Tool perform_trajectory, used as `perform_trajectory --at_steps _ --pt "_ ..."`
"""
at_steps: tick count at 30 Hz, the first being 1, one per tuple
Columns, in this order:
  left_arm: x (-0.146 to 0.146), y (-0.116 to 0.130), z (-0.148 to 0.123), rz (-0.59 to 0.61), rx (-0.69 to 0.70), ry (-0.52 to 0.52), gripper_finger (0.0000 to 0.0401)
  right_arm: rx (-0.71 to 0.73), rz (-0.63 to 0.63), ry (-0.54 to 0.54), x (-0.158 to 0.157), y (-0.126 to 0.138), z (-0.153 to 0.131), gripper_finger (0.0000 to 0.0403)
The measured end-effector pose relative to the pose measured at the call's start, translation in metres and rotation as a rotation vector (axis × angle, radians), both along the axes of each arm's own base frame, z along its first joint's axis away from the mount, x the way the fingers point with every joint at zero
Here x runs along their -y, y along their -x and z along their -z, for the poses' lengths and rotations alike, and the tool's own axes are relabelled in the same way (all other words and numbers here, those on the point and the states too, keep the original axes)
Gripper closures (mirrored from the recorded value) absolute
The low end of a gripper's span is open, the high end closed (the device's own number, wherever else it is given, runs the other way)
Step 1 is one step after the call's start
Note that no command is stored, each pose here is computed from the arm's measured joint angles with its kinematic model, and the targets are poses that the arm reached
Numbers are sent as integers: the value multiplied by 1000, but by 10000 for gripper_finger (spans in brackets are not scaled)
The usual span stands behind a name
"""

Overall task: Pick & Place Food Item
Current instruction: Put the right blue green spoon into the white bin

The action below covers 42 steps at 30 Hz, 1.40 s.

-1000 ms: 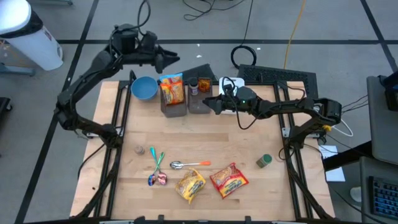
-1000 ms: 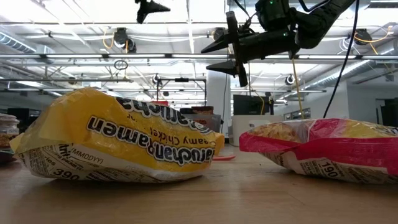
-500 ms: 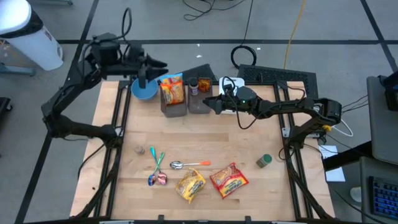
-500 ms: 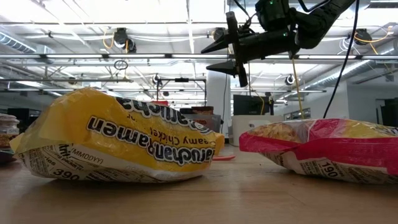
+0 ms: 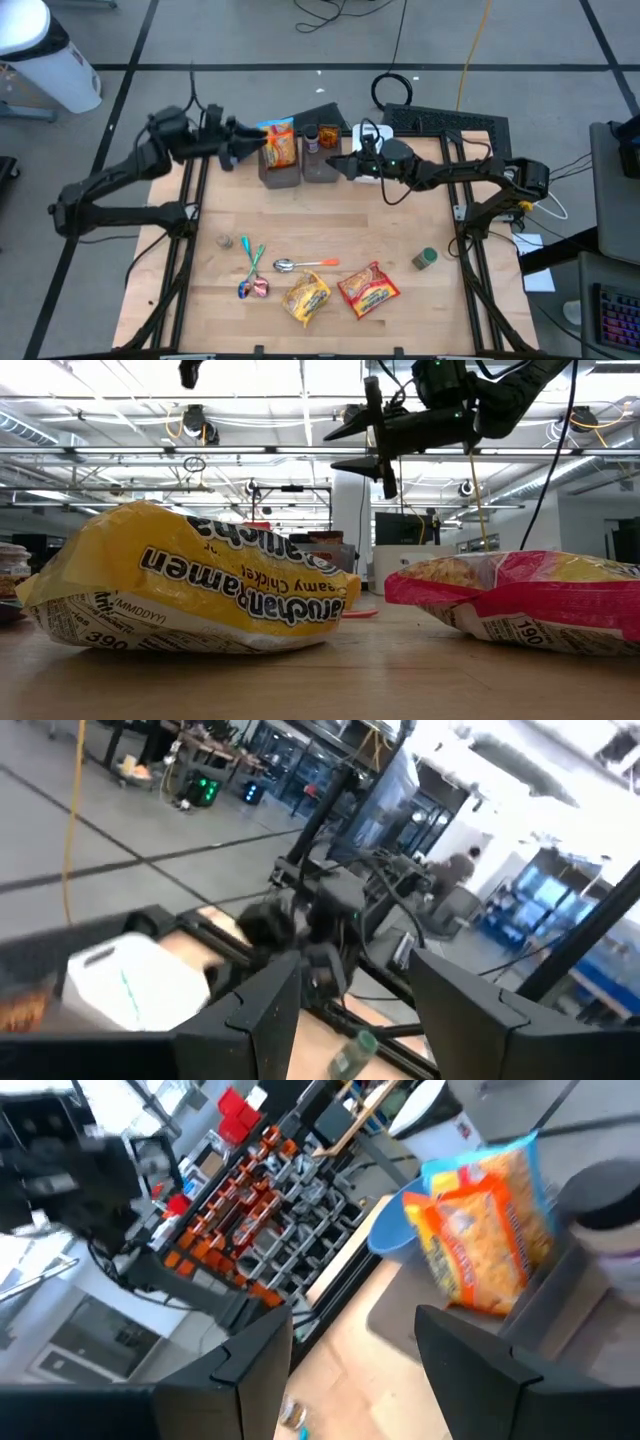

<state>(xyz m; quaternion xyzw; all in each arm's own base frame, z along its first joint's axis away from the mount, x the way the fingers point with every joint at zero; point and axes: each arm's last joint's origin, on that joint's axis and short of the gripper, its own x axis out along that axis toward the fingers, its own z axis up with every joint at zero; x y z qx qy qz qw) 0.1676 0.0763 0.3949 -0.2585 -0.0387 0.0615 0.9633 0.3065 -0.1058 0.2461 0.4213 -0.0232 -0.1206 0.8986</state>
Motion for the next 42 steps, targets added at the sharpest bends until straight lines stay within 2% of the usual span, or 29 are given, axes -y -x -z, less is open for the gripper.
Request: perform_trajectory --at_steps 4,9,14,19,23,27,32,34,38,42 --pt "10 11 25 -45 25 52 203 -3 25 40 7 2 -1 195" --pt "14 15 35 -76 32 40 203 -3 46 54 9 3 -1 195" --pt "12 10 39 -76 5 3 203 -6 104 61 10 4 -1 195" --pt "7 0 45 -84 -44 -31 203 0 102 39 9 3 -1 195" --pt "2 -9 53 -111 -82 11 203 -1 83 44 4 1 -1 195" --pt "-2 -19 61 -102 -115 94 203 -1 60 44 -3 -1 -1 195" --pt "-6 -28 69 -104 -148 137 203 0 19 44 -16 -5 -1 195" --pt "-6 -30 71 -95 -156 142 203 1 1 44 -21 -7 -1 195" --pt "-7 -33 73 1 -159 141 203 6 -26 45 -30 -9 -2 195" --pt "-8 -34 68 32 -116 102 203 86 -61 71 -33 -10 -10 195"
